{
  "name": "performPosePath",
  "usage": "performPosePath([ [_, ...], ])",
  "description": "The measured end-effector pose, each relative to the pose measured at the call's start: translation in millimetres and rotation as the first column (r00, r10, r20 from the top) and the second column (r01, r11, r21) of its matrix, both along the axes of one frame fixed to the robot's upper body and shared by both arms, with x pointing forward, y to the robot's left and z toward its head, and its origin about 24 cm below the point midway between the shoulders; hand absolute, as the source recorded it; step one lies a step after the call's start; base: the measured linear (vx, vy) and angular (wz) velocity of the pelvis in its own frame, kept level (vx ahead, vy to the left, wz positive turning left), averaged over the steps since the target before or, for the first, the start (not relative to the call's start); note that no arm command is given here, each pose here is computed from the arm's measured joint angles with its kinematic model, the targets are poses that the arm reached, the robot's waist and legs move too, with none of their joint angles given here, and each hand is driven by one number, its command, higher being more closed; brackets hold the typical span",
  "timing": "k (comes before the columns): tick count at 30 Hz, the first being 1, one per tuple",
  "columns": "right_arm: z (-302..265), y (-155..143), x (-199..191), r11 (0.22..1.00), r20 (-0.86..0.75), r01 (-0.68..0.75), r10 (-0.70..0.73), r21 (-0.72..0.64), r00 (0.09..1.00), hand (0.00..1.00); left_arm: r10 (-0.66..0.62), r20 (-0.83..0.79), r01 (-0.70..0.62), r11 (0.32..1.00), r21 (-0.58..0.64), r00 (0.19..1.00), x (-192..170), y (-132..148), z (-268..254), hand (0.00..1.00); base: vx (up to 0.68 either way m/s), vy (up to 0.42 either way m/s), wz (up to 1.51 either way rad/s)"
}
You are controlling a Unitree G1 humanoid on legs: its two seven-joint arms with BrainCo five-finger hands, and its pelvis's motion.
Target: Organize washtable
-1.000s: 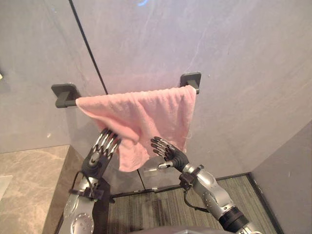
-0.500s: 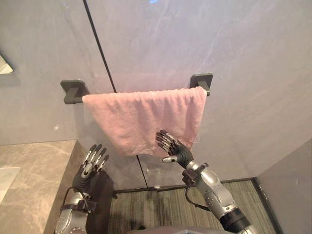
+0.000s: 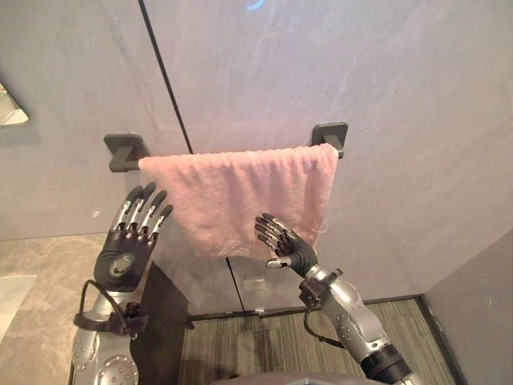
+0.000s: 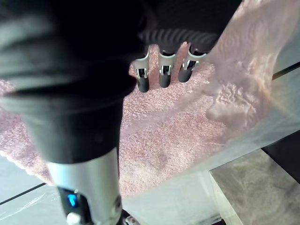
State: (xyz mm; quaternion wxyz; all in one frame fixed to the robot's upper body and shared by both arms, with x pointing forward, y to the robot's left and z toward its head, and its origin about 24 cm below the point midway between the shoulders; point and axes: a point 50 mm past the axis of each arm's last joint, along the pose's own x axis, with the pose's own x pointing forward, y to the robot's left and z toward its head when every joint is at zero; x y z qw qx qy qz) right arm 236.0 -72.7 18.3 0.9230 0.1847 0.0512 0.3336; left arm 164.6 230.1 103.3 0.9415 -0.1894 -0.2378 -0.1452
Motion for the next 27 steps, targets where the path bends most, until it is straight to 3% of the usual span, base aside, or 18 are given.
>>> performPosePath([
  [6,-7.5,8.9,-1.6,0.999,-0.028,-0.047,0.047,-0.024,0.999,0.0,-0.146,0.103,0.147,0.989,0.005,0.984,10.2,-12.6,22.0,0.0,-0.01,0.004,-0.03],
  [14,-8.4,18.8,-2.4,0.995,-0.029,-0.094,0.092,-0.04,0.995,0.0,-0.319,0.087,0.321,0.947,-0.016,0.944,26.8,-38.4,19.2,0.0,-0.01,0.003,-0.06],
  [27,-0.5,36.9,13.2,0.983,0.01,-0.148,0.15,-0.113,0.989,0.0,-0.531,-0.269,0.505,0.847,-0.163,0.803,55.8,-86.3,-54.5,0.0,0.0,0.001,-0.02],
])
